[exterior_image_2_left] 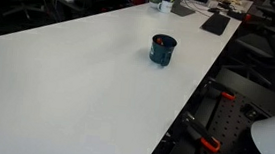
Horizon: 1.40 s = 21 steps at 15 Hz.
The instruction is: Move the Sharpie to the table
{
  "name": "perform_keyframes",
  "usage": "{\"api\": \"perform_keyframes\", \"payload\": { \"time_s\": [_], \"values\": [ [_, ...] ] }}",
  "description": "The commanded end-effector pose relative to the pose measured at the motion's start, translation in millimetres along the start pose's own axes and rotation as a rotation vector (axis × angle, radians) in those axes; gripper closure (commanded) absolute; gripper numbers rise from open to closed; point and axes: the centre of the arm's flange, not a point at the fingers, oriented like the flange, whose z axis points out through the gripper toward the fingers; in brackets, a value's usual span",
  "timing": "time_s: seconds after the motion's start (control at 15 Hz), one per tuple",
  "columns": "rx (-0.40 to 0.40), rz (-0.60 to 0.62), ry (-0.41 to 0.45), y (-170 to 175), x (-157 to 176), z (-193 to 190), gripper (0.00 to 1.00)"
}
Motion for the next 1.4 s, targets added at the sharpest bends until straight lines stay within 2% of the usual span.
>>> {"api": "perform_keyframes", "payload": {
  "time_s": [0.0,0.2,0.53,0.8,1.0,1.33],
  "values": [
    [0.000,0.000,0.000,0,0,0,0.00],
    [0.000,0.000,0.000,0,0,0,0.00],
    [-0.031,-0.281,0.053,-6,34,22,0.00],
    [-0.029,-0.492,0.152,-20,59,61,0.00],
    [0.020,-0.645,0.216,-31,73,90,0.00],
    [0.161,-0.874,0.289,-38,80,127,0.00]
  ]
}}
